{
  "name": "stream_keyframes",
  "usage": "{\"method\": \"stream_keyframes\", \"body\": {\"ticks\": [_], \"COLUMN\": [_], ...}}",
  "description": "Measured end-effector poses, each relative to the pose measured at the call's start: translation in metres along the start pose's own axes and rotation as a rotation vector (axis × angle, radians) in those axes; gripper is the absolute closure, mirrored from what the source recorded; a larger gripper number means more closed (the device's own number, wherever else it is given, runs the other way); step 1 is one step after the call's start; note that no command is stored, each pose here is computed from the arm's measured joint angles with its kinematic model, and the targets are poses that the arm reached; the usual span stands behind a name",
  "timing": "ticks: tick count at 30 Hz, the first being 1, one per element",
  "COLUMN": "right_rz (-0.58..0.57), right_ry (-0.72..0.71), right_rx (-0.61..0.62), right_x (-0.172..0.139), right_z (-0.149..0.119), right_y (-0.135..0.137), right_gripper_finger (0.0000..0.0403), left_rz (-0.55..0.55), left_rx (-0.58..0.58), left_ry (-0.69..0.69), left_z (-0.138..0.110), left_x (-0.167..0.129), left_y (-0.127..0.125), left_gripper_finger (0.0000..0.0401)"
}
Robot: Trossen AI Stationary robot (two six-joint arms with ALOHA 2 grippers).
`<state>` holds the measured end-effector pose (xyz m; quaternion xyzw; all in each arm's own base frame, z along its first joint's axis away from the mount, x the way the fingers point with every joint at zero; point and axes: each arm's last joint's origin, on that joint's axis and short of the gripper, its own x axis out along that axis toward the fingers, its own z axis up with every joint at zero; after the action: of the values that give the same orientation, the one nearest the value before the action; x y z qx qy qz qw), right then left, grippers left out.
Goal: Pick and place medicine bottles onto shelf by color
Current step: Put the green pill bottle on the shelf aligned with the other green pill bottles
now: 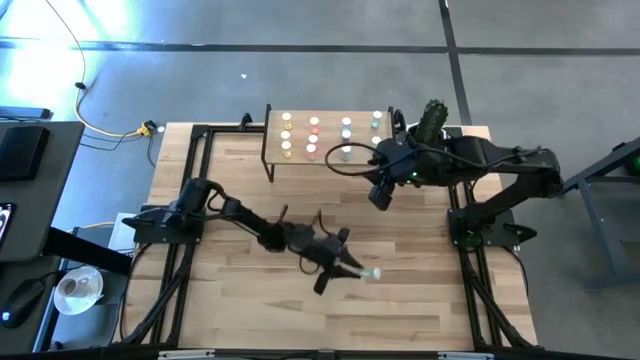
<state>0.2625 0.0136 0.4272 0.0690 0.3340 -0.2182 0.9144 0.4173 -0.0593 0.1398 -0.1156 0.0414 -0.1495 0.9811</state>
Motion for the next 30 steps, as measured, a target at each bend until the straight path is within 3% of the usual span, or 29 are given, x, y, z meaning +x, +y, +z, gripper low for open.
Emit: {"method": "stream_keyframes", "body": {"ticks": [9, 16, 22, 30], "right_rz": [0.041, 0.105, 0.18, 0.19], "right_ry": [-0.045, -0.184, -0.263, -0.264], "right_rx": [-0.023, -0.101, -0.178, -0.155], "right_x": [-0.017, -0.029, -0.034, -0.034], "right_z": [0.001, 0.012, 0.019, 0.02], "right_y": [-0.007, -0.008, -0.006, -0.005], "right_gripper_finger": [0.0243, 0.0242, 0.0242, 0.0232], "left_rz": [-0.072, -0.066, -0.029, -0.072], "left_rx": [0.009, -0.033, -0.056, -0.013], "left_ry": [-0.351, -0.52, -0.555, -0.582], "left_z": [0.043, 0.064, 0.075, 0.09], "left_x": [-0.016, -0.033, -0.04, -0.039], "left_y": [0.031, 0.057, 0.078, 0.086], "left_gripper_finger": [0.0308, 0.0308, 0.0308, 0.0308]}}
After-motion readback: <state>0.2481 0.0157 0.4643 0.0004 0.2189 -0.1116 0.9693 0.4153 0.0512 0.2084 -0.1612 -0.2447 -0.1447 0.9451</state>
